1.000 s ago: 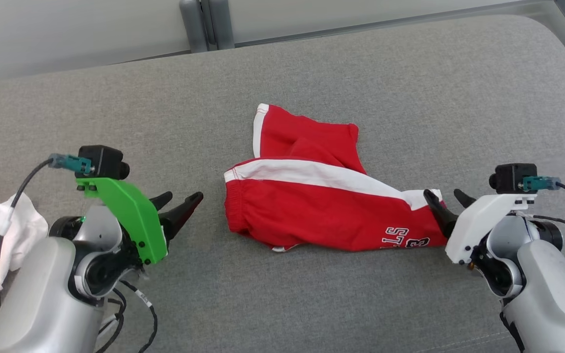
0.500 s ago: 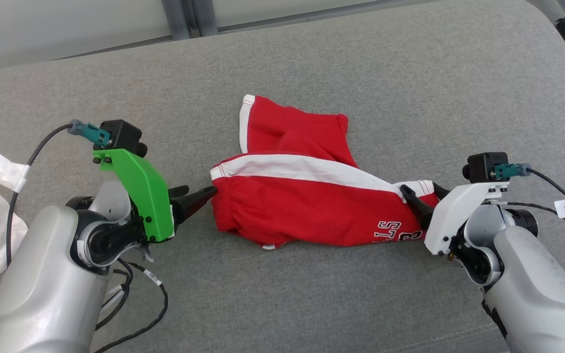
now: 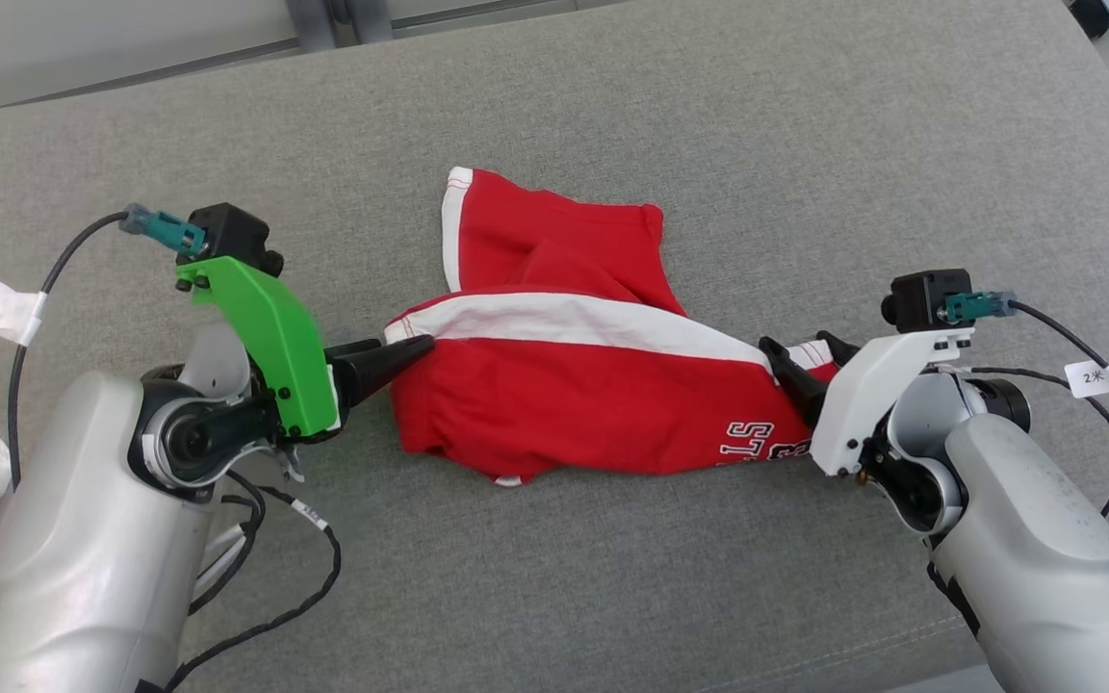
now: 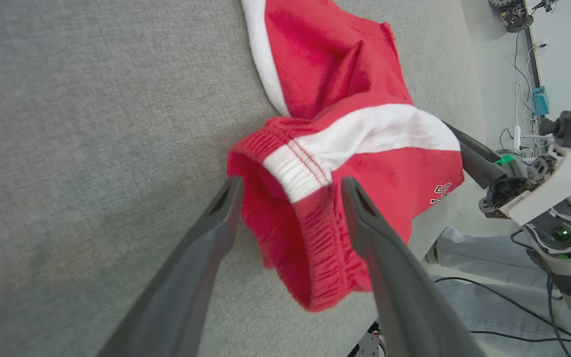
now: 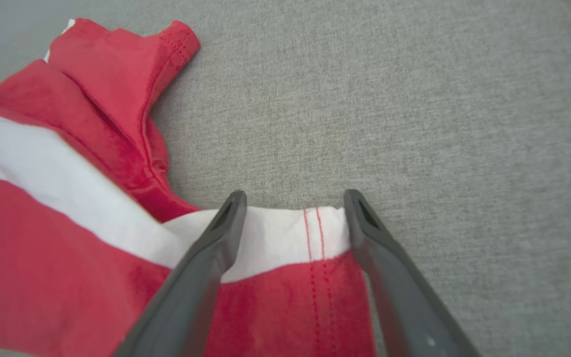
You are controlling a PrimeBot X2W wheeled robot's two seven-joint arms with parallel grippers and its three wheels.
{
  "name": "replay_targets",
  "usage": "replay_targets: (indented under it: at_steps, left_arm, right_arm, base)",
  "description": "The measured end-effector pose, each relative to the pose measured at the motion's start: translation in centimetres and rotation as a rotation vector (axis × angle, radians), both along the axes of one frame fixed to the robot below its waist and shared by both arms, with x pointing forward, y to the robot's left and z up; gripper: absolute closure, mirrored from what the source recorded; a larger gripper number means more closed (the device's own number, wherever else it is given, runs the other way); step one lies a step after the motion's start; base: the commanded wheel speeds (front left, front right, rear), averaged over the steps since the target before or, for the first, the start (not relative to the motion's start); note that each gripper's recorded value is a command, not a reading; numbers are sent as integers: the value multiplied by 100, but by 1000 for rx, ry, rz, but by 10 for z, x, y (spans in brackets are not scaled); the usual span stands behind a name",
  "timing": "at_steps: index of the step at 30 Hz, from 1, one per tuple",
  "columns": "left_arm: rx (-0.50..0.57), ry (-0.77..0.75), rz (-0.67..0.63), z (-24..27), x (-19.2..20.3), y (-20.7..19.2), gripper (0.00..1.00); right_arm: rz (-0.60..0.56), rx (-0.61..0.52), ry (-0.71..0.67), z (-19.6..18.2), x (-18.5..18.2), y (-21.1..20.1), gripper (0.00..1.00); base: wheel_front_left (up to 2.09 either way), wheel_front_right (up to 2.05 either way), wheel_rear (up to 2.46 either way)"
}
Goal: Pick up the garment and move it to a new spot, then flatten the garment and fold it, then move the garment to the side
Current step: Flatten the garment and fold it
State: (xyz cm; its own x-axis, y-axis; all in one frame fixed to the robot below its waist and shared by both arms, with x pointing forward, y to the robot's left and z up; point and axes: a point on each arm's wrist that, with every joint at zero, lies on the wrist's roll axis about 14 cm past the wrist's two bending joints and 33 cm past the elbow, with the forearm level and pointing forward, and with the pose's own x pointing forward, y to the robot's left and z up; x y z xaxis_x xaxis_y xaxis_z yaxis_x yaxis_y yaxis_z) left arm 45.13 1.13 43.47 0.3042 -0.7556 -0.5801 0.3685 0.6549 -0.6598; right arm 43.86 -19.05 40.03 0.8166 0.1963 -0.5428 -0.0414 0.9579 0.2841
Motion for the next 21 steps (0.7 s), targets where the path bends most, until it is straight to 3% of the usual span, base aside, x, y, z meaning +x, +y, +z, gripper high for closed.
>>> replay_targets:
  at_steps: [7,8,9,10,11,12,13,14,15,21]
  left_arm:
    - [-43,11,-42,11,-5,-10,1]
    - [-47,9,-42,12,-6,-11,16]
    - [-49,8,-44,13,-6,-11,29]
    - [-50,5,-45,14,-6,-11,46]
    - [-54,5,-45,15,-6,-12,56]
    - [-61,5,-46,16,-6,-12,64]
    - [-66,5,-46,17,-6,-13,83]
    - [-72,7,-47,17,-6,-14,100]
    - [-76,7,-48,18,-7,-15,100]
    - [-87,-2,-54,24,-9,-17,100]
  right_arm:
    - [0,3,7,-3,-2,-1,0]
    - [1,3,8,-3,-2,-1,19]
    - [2,2,9,-3,-2,-1,30]
    - [2,5,6,-3,-1,0,37]
    - [3,5,3,-2,0,0,50]
    - [5,4,3,-2,0,0,55]
    - [6,3,2,-2,0,0,58]
    - [7,3,3,-2,0,0,73]
    - [9,2,1,-2,0,0,98]
    - [11,-1,-36,5,3,0,100]
  base:
    - [0,0,0]
    - [0,0,0]
    - [0,0,0]
    - [0,0,0]
    - [0,0,0]
    - [0,0,0]
    - [0,0,0]
    - [0,0,0]
    - [0,0,0]
    - [0,0,0]
